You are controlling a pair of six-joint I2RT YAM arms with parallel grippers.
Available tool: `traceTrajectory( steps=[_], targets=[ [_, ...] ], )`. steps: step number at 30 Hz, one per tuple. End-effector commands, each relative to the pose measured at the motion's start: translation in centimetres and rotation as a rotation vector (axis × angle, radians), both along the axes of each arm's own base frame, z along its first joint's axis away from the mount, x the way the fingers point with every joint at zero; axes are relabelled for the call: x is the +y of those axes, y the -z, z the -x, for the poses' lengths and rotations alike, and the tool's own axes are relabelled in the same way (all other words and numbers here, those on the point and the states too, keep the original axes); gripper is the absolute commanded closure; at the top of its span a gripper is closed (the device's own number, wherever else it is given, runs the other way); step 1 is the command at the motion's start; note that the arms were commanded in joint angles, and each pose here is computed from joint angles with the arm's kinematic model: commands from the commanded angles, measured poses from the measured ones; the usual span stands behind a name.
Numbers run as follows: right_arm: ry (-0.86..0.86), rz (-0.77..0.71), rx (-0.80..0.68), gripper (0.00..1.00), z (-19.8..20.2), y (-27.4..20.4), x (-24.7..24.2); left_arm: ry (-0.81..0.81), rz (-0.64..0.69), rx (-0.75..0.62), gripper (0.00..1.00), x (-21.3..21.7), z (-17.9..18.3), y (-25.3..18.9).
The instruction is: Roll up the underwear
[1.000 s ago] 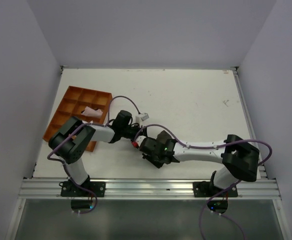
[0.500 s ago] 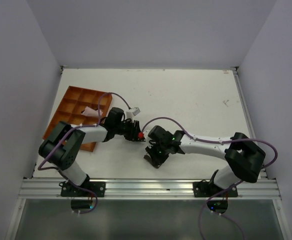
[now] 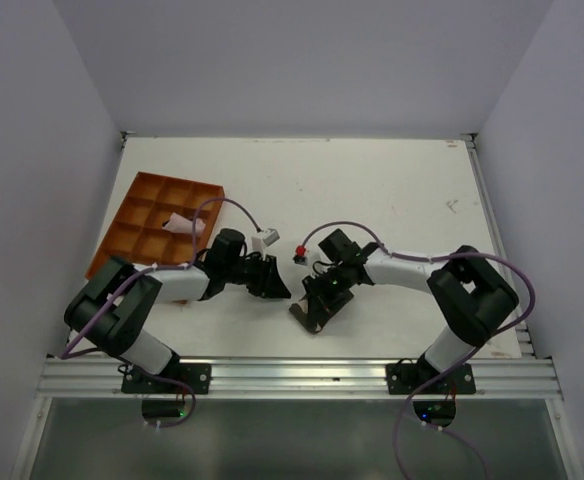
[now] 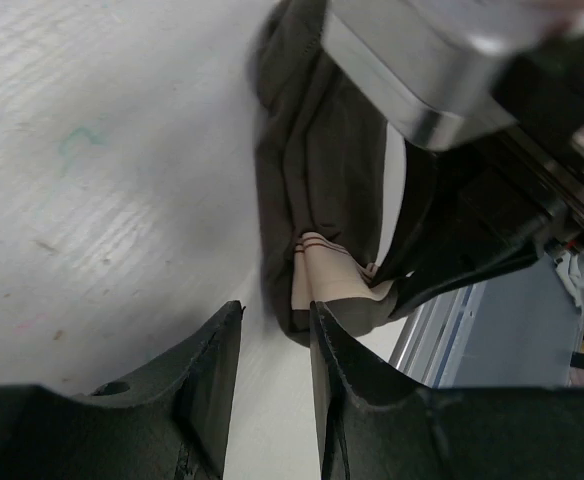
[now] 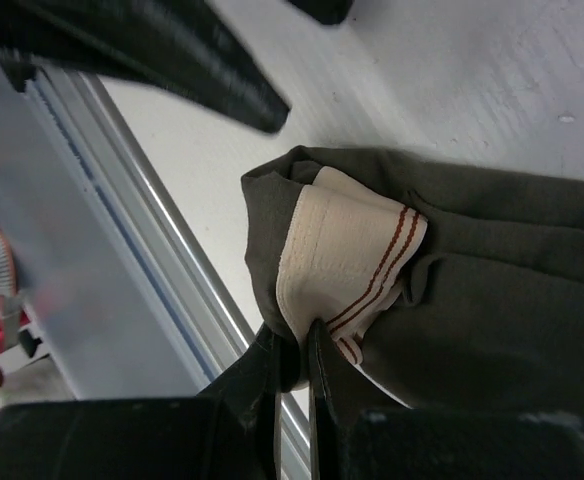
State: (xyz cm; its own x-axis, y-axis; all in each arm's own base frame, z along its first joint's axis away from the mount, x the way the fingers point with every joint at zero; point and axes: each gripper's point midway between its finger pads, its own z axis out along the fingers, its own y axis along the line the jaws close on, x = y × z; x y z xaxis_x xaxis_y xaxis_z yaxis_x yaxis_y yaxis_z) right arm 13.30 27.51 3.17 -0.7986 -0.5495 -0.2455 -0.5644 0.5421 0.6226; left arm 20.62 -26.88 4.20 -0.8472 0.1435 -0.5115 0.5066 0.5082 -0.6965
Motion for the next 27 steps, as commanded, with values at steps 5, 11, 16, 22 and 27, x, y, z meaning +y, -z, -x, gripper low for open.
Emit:
traceTrajectory(
  steps=[5,11,16,22,27],
  targets=[
    [0.046,-0.127,0.107,1.00,-1.1,-0.4,0.3,0.115,0.086,-0.124,0.65,-2.4,1.0,-2.3],
    [0.097,-0.154,0.111,1.00,-1.5,-0.5,-0.4,0.130,0.069,-0.170,0.65,-2.4,0.6,-2.4],
    [0.165,-0.192,0.162,1.00,-2.1,-0.7,-0.5,0.124,0.049,-0.172,0.63,-2.5,-0.1,-2.0],
    [0.245,-0.230,0.199,1.00,-2.6,0.0,-1.3,0.143,0.069,-0.191,0.61,-3.3,-0.9,-2.5],
    [0.283,-0.240,0.215,1.00,-3.1,0.0,-1.7,0.183,0.085,-0.190,0.60,-3.9,-1.0,-2.6]
  ],
)
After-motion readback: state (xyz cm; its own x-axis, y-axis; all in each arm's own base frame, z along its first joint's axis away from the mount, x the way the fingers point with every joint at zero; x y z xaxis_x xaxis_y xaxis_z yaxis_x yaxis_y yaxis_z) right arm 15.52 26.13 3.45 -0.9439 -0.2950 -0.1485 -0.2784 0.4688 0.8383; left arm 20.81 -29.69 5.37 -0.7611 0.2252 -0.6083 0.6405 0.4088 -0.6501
